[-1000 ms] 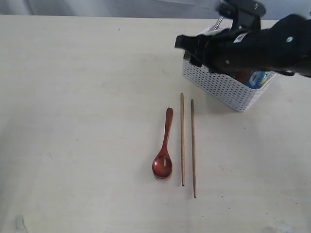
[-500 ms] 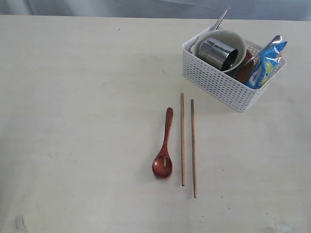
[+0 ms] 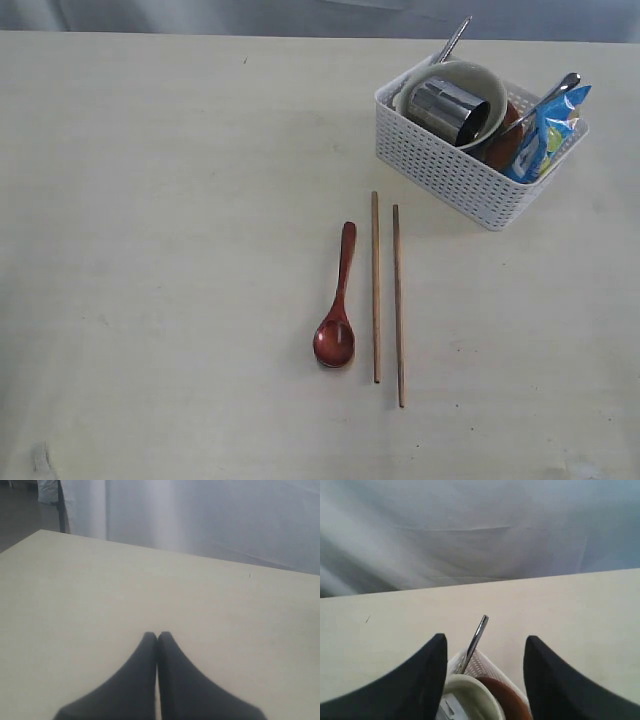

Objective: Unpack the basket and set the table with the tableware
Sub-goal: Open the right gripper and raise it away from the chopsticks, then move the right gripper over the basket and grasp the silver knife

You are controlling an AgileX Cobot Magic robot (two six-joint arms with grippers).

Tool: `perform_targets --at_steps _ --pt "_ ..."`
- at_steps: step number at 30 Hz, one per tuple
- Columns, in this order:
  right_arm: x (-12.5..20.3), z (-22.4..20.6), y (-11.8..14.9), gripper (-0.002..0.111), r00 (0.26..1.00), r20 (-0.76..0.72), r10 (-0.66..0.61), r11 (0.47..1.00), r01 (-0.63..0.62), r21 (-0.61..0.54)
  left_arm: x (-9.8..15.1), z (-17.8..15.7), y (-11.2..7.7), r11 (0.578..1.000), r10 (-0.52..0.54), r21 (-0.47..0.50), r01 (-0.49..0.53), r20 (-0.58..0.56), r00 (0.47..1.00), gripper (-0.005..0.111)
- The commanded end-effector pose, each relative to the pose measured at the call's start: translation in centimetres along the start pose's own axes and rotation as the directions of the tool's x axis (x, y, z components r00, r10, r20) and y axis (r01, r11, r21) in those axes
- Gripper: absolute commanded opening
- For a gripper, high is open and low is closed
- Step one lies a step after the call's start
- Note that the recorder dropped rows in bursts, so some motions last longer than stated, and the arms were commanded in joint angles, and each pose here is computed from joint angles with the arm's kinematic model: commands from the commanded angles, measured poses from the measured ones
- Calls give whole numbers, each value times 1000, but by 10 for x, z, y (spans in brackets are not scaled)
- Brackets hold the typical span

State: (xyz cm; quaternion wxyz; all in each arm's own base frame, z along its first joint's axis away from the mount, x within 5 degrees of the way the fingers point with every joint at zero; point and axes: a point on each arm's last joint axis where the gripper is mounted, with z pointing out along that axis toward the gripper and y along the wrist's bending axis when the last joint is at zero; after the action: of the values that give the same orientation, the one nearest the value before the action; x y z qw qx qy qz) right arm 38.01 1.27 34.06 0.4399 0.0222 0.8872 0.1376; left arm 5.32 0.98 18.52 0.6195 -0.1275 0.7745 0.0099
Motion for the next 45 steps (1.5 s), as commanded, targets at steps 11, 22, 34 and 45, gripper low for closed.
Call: perform_targets --at_steps 11,22,34,45 --pt "32 130 -17 46 995 -31 96 994 -98 -46 1 0 0 1000 1 -2 -1 3 1000 0" --pt "55 201 -3 57 989 -80 123 986 -131 -102 1 0 0 1000 1 -2 -1 3 1000 0" --pt "65 218 -14 57 990 -45 137 989 -139 -44 1 0 0 1000 1 -2 -1 3 1000 0" --pt "71 223 -9 37 990 -55 128 990 -131 -47 1 0 0 1000 8 -5 -8 3 1000 0"
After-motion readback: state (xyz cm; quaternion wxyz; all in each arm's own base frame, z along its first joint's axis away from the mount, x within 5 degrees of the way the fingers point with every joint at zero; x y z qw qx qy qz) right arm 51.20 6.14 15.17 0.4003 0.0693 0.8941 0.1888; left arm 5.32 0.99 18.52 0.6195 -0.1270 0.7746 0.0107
